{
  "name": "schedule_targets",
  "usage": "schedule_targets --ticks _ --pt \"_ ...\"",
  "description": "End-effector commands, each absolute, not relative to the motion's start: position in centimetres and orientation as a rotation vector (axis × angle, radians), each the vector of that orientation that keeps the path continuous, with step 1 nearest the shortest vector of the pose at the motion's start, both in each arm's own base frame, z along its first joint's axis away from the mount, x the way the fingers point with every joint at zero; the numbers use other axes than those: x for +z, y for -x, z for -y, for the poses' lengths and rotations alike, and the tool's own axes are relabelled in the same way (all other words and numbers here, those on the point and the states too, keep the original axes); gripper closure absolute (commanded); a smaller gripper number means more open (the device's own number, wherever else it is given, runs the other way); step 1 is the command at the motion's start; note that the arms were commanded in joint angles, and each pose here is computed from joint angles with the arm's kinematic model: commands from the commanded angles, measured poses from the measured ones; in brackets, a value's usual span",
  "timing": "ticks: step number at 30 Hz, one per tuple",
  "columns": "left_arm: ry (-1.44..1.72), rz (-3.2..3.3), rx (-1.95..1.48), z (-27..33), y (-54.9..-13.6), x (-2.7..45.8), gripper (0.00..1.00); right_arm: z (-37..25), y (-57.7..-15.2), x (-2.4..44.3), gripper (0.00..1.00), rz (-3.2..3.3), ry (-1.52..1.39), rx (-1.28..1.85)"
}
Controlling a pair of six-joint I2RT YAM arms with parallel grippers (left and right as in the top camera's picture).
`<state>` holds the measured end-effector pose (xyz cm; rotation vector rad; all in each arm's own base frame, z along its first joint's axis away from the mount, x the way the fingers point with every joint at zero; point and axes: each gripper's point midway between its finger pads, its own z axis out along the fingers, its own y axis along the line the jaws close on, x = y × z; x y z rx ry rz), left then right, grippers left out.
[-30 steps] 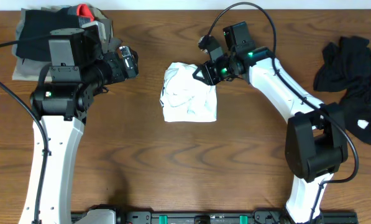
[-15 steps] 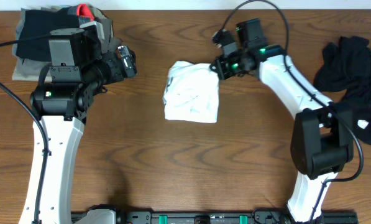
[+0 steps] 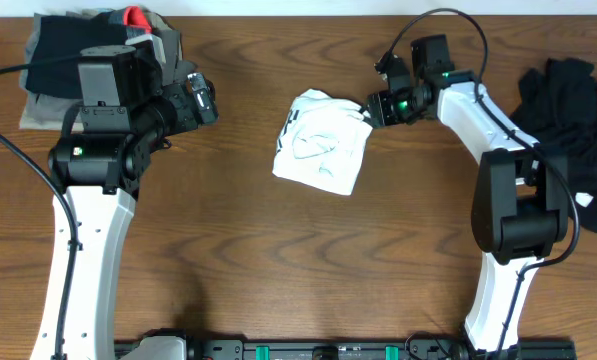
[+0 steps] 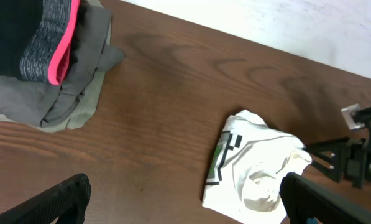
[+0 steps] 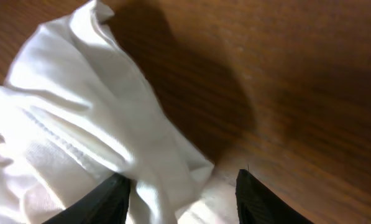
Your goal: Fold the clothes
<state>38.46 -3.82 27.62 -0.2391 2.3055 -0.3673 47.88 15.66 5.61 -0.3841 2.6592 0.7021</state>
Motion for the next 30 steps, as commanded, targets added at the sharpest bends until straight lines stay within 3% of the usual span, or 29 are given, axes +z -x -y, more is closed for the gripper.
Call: schedule_targets --ticks 1,4,8,14,23,30 --pt "0.246 -2.306 -0.342 3.4 -38.5 27.5 0.02 -16.8 -48.9 14.0 0.46 -2.508 0.418 0.745" --pt "0.270 -2.309 -0.291 2.6 -38.4 27.3 0.02 -18.0 -47.6 16.8 0.44 -2.506 0.456 0.755" --pt "0.298 -2.314 -0.231 1.7 -38.3 27.1 0.02 -20.9 -44.9 16.7 0.45 -2.575 0.488 0.801" --pt "0.314 -2.310 -0.194 1.2 -38.4 27.1 0.02 -24.9 -42.1 14.5 0.54 -2.690 0.478 0.779" --pt "0.314 -2.314 -0.193 1.2 -38.3 27.0 0.02 -24.7 -39.6 11.1 0.58 -2.847 0.365 0.448" --pt "0.314 -2.314 -0.194 1.2 -38.3 27.0 0.02 -23.7 -37.7 7.4 0.64 -2.953 0.291 0.402"
